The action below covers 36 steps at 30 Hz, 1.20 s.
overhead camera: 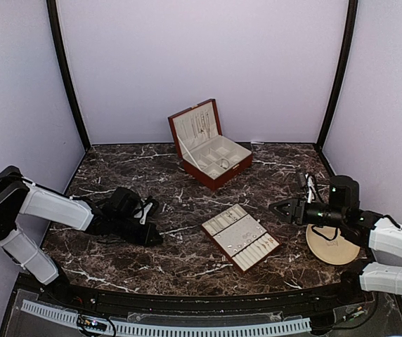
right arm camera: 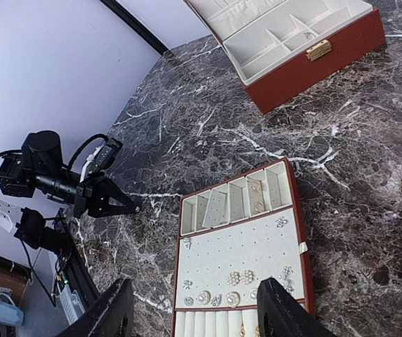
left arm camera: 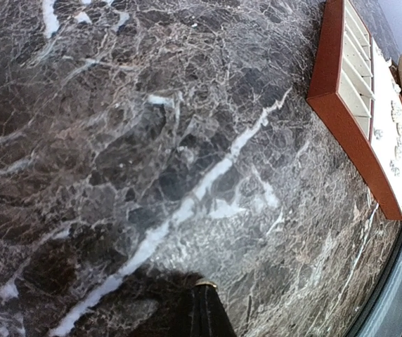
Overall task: Organize the mixed jewelry
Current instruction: Pick up the earring from the center of the board, then pass from the left arm to the right
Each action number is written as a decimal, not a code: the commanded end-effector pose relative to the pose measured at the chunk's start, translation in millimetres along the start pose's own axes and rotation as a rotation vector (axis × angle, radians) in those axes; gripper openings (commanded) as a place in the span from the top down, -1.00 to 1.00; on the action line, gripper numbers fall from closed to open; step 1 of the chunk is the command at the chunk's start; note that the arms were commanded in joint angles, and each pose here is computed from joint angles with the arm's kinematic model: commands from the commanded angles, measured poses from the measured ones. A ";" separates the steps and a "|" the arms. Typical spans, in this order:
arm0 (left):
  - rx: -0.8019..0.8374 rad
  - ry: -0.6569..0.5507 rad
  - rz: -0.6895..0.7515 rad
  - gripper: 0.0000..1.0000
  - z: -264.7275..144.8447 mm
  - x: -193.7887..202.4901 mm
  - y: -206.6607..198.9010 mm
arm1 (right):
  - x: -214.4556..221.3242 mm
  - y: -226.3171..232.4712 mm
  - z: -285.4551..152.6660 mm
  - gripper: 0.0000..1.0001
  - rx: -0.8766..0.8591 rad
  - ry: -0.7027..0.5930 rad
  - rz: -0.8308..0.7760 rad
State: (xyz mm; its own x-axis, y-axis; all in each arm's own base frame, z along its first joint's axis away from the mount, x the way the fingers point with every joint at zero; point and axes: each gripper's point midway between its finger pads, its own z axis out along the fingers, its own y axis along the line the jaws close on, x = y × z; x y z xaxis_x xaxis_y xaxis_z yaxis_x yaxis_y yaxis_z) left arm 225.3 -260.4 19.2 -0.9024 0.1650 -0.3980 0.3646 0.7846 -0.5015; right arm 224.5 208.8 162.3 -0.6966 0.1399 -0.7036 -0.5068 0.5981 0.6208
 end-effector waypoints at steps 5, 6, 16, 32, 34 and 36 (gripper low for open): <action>0.026 -0.017 0.003 1.00 -5.5 -1.6 -4.1 | -4.1 1.1 -1.3 -0.22 -0.004 -0.021 -0.013; 0.036 -0.027 0.008 1.00 -7.3 -3.8 -6.5 | -4.8 1.5 -1.5 -0.22 -0.005 -0.022 -0.015; 0.226 -0.188 0.132 1.00 -37.4 -37.7 -61.4 | -14.0 27.9 -4.3 -0.33 -0.121 -0.049 -0.016; 0.708 -0.477 0.417 1.00 -106.7 -69.6 -223.5 | -12.2 122.6 -0.1 -0.36 -0.470 -0.093 -0.033; 0.762 -0.469 0.429 1.00 -111.1 -69.1 -237.5 | -10.4 142.6 -1.5 -0.31 -0.541 -0.089 -0.081; 0.801 -0.449 0.427 1.00 -114.0 -67.5 -247.8 | -8.8 158.5 -1.1 -0.27 -0.579 -0.088 -0.135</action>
State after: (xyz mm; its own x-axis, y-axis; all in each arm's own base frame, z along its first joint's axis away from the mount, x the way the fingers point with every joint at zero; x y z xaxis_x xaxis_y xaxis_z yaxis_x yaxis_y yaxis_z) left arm 183.8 -382.8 216.0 -0.5808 0.0241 -0.8137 0.7998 0.2035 -0.5648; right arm 169.0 283.9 218.8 -0.6815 0.1414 -0.7180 -0.6800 0.2403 0.6927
